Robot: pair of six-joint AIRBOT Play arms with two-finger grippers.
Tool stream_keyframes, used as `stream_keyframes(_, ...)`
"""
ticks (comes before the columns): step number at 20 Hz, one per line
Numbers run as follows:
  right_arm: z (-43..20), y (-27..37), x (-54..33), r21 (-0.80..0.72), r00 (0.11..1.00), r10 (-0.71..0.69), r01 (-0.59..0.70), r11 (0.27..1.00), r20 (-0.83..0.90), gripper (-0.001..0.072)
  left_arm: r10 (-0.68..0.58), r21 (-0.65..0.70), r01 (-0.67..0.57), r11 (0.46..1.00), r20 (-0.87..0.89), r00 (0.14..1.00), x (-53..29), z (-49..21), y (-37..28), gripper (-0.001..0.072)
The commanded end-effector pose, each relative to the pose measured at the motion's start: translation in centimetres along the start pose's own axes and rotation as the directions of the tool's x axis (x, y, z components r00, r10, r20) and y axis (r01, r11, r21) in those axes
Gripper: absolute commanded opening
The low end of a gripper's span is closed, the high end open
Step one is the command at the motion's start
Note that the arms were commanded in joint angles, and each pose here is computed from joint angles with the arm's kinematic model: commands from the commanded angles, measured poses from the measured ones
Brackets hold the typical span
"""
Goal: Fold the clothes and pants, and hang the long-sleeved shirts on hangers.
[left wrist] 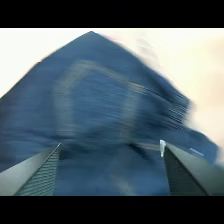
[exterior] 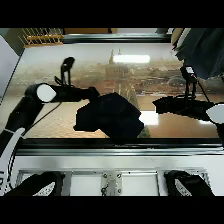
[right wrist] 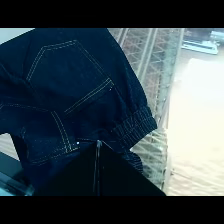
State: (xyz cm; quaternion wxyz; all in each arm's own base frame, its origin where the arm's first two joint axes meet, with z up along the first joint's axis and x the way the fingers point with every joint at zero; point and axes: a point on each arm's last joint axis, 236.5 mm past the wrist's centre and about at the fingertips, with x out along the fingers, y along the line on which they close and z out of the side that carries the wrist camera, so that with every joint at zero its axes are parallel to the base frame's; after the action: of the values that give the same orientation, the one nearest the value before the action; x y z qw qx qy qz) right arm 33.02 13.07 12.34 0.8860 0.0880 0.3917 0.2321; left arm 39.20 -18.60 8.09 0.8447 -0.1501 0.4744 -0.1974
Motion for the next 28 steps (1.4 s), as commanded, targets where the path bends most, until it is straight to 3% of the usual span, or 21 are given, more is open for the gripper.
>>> stream_keyframes(1,0.0,0.1,0.0,0.003,1.000,0.004,-0.004,1.000,0.001,0.0027,0.118,-0.209,-0.133,0.969,-0.084,0.989,0.6,-0.1,10.4,0.0719)
stream_keyframes(4,0.2,0.5,0.0,0.015,1.000,0.021,-0.021,1.000,0.006,0.0027,0.129,-0.351,-0.219,0.910,-0.263,0.956,3.1,-4.0,17.1,0.0718)
stream_keyframes(7,0.2,0.5,0.0,0.015,1.000,0.021,-0.021,1.000,0.006,0.0028,0.090,-0.412,-0.267,0.871,-0.402,0.911,5.8,-8.0,19.8,0.0717)
stream_keyframes(11,0.2,0.6,0.0,0.018,1.000,0.024,-0.024,1.000,0.007,0.0028,-0.070,-0.481,-0.148,0.864,-0.407,0.911,9.4,-9.1,17.3,0.0669)
stream_keyframes(16,0.0,0.3,0.4,0.024,1.000,0.023,-0.023,0.999,-0.006,0.0027,-0.074,-0.449,-0.124,0.885,-0.399,0.914,11.6,-9.2,15.6,0.0668)
stream_keyframes(17,-0.2,0.2,0.7,0.041,1.000,0.022,-0.021,0.999,-0.015,0.0028,-0.064,-0.442,-0.123,0.889,-0.387,0.920,11.9,-8.9,15.5,0.0630)
stream_keyframes(19,-0.7,-0.5,1.6,0.115,0.999,0.012,-0.006,0.993,-0.045,0.0035,-0.054,-0.434,-0.119,0.893,-0.367,0.929,12.1,-8.1,15.5,0.0004)
stream_keyframes(21,-1.9,-2.7,2.9,0.191,0.993,-0.054,0.073,0.979,-0.108,0.0038,-0.058,-0.422,-0.100,0.901,-0.347,0.936,11.4,-6.5,15.3,0.0007)
stream_keyframes(22,-3.0,-4.6,3.8,0.246,0.981,-0.111,0.148,0.958,-0.156,0.0130,-0.053,-0.410,-0.091,0.908,-0.326,0.944,10.6,-5.3,15.3,0.0007)
stream_keyframes(24,-4.8,-8.1,5.7,0.343,0.952,-0.190,0.267,0.901,-0.240,0.0647,-0.044,-0.370,-0.061,0.927,-0.269,0.962,9.1,-2.8,14.8,0.0007)
stream_keyframes(28,-8.2,-12.0,11.8,0.410,0.922,-0.189,0.325,0.852,-0.339,0.0648,-0.038,-0.325,-0.034,0.945,-0.214,0.976,7.5,-0.8,13.7,0.0007)
